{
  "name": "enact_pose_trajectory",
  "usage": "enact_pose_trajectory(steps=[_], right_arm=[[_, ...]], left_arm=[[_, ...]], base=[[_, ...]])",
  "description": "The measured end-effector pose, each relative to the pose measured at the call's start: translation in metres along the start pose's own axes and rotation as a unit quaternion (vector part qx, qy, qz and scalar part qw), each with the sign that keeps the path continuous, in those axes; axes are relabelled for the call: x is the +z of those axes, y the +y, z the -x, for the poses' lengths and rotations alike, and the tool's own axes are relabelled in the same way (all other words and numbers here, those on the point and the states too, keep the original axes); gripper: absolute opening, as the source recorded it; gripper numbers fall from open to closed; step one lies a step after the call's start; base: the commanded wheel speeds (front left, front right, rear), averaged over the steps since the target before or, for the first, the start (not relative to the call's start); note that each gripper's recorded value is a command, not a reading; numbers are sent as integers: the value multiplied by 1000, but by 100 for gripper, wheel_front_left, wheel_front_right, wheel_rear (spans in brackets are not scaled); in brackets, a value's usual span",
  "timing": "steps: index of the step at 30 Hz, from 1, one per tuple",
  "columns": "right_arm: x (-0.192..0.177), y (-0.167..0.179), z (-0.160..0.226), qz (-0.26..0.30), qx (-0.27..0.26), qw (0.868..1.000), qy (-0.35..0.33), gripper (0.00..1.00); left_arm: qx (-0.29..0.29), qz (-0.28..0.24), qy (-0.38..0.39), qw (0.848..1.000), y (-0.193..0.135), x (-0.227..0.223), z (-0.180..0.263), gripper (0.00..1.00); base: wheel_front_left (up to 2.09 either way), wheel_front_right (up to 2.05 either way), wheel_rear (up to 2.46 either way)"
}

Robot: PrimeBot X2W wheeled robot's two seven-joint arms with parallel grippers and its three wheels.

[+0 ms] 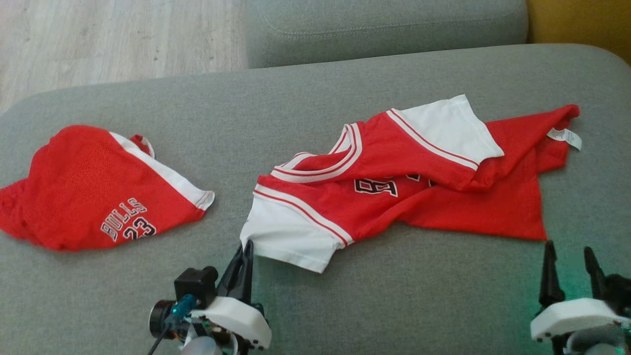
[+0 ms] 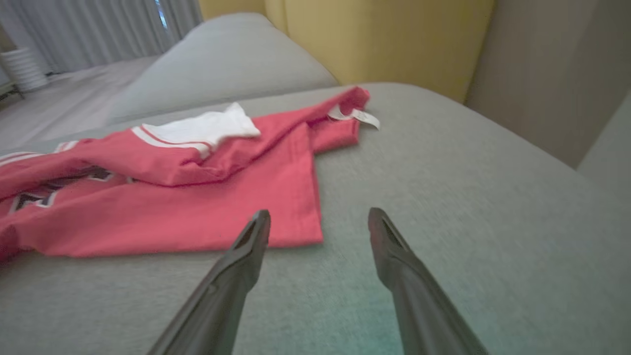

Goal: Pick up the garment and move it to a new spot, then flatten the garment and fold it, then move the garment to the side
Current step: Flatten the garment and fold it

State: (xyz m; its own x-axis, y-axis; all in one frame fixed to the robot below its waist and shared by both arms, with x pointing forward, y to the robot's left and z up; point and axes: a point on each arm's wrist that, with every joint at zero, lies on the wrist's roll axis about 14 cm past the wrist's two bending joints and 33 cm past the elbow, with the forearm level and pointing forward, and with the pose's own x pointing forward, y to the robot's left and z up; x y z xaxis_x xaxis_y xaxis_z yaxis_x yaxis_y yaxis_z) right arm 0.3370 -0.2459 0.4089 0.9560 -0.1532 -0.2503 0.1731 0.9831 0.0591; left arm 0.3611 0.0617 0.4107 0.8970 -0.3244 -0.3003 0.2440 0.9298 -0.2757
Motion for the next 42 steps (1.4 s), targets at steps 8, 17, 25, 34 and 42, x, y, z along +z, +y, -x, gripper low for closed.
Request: enact_pose_trajectory(steps=[8, 17, 25, 34, 42], right_arm=[[-21, -5, -23, -85, -33, 995, 50, 100], [-46, 6, -36, -122, -41, 987, 100, 100], [-45, 13, -47, -132, -39, 985, 100, 96], [-42, 28, -50, -138, -17, 985, 102, 0], [44, 58, -64, -140, 51, 988, -30, 0]], left_arm=[[-2, 5, -21, 1000, 1, 8, -2, 0], [-6, 4, -23, 1000, 0, 9, -5, 0], [-6, 7, -20, 1000, 1, 5, -6, 0], [-1, 21, -29, 999, 3, 10, -6, 0], [-19, 73, -109, 991, -1, 59, -6, 0]], base=[[0, 0, 0], [0, 0, 0], [0, 0, 0], [0, 0, 0], [0, 0, 0]])
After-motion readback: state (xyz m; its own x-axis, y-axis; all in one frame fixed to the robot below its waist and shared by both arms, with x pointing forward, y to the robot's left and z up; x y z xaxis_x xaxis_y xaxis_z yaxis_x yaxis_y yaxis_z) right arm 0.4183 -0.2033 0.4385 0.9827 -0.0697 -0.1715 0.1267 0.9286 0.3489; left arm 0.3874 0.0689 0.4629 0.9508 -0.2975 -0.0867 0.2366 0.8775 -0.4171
